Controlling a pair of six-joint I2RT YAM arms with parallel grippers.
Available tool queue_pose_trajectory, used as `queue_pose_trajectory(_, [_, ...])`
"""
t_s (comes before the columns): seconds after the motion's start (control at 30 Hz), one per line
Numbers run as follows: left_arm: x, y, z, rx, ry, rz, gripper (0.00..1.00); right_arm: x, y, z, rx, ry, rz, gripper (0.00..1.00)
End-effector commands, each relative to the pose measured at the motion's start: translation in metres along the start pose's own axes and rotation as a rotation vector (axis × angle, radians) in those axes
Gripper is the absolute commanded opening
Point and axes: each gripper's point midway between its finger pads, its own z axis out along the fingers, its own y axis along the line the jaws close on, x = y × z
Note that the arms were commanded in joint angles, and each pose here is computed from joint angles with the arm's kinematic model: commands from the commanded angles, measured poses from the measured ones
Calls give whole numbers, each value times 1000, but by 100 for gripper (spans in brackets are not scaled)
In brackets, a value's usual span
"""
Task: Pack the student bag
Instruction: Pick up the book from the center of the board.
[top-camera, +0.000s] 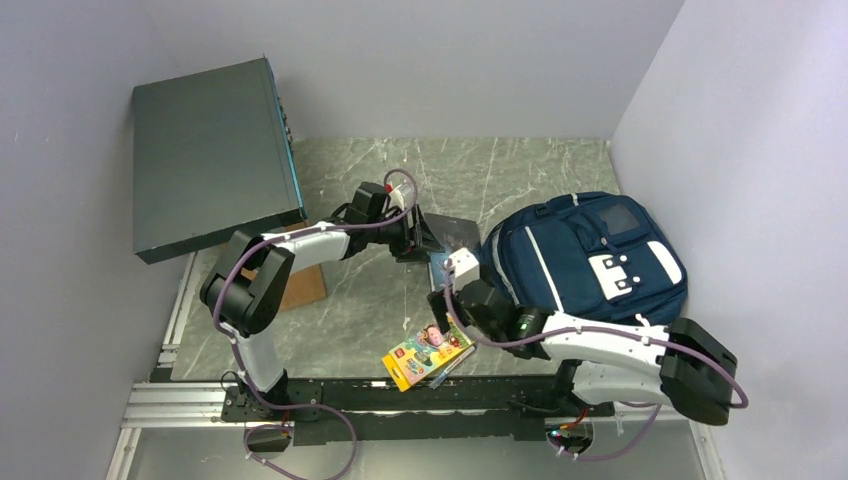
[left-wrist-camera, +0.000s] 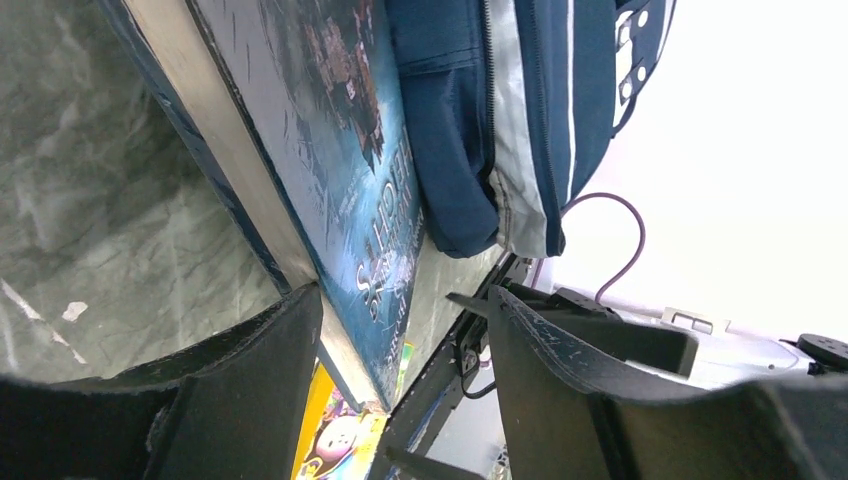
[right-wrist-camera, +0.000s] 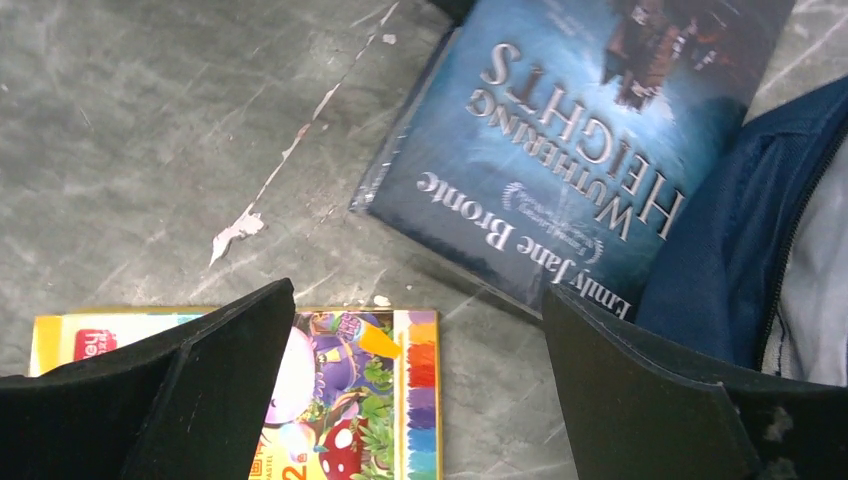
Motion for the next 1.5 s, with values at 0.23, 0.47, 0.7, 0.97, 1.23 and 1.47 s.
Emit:
queue_pose_trajectory(0.23, [-2,-75,-8,189,4,130,65,-37,-30,10,613,-100,-297,93])
queue_pose_trajectory(0.47, [-1,-75,-9,183,3,134,66,-42,-30,24,713,-142,-363,56])
queue_pose_trajectory(0.7, [-2,-87,-24,190,-18,194,71,-30,-30,29,694,-128,-353,17])
queue_pose_trajectory(0.97, [-12,-123,-102,116,-187,445,90,-59,-28,2,598,-208,-208,0])
queue_pose_trajectory(1.23, [-22,-168,-212,14,-496,753,96,-110,-17,-35,222,-362,65,0])
queue_pose_trajectory(1.47, [4,-164,-241,-3,-541,948,100,-132,10,-53,-387,-255,331,0])
